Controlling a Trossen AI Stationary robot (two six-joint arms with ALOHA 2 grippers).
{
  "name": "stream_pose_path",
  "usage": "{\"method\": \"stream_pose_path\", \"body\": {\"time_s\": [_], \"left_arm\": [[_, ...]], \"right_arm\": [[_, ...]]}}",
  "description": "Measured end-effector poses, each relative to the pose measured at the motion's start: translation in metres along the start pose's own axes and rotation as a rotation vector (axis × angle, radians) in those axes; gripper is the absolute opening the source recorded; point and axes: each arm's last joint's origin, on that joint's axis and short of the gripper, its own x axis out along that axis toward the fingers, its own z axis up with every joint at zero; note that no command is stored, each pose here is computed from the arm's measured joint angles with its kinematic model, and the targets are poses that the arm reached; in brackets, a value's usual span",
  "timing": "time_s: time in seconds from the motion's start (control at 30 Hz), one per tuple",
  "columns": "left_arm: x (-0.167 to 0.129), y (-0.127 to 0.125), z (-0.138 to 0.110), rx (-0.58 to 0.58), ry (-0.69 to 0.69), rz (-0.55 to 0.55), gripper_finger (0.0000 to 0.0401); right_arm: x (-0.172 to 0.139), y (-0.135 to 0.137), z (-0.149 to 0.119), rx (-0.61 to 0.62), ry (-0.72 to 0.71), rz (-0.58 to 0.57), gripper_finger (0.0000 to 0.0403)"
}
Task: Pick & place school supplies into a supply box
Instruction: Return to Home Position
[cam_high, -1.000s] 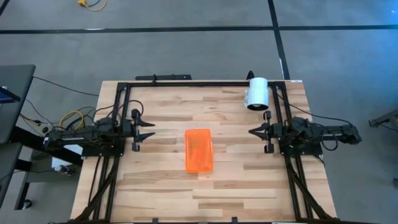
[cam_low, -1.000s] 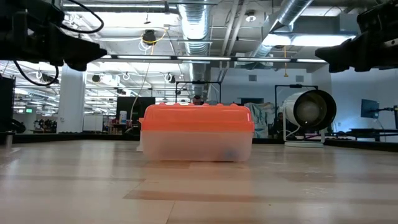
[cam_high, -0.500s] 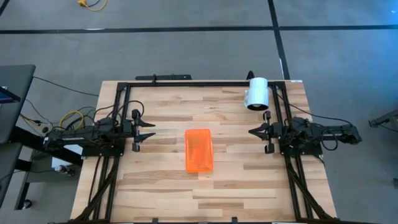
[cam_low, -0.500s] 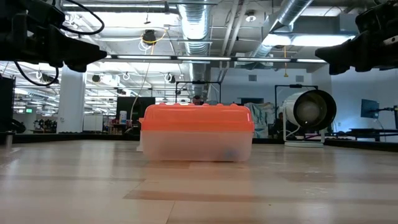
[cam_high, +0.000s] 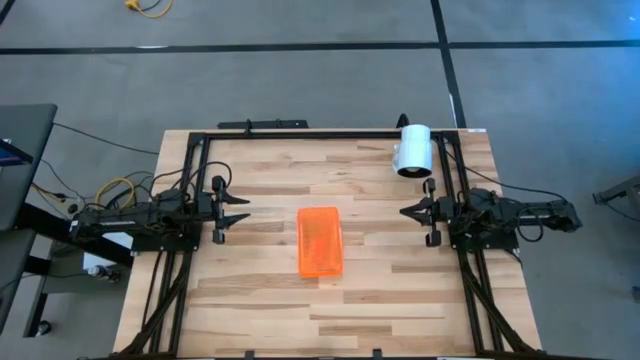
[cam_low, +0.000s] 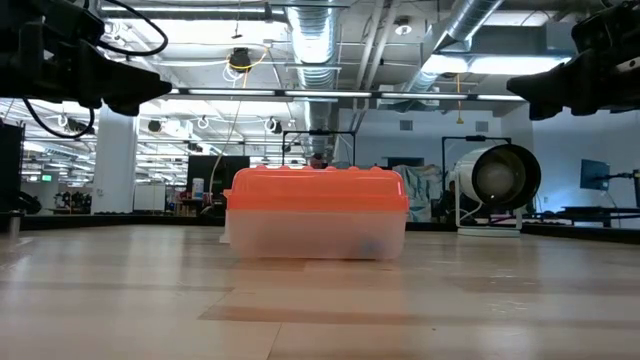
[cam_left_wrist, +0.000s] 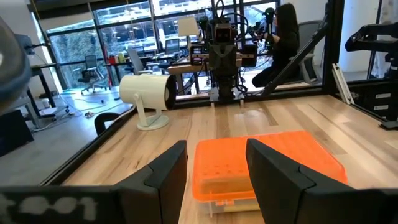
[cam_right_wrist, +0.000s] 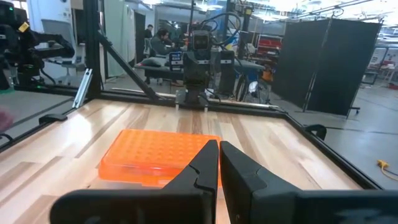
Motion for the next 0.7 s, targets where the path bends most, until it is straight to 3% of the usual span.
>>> {"method": "stream_pose_path", "body": {"time_s": [0.7], "left_arm": [[0.0,0.0,0.0,-0.001,0.0,0.0,0.0157]], "right_arm": [[0.0,-0.0001,0.0,0.0,0.0,-0.002,0.0011]]}}
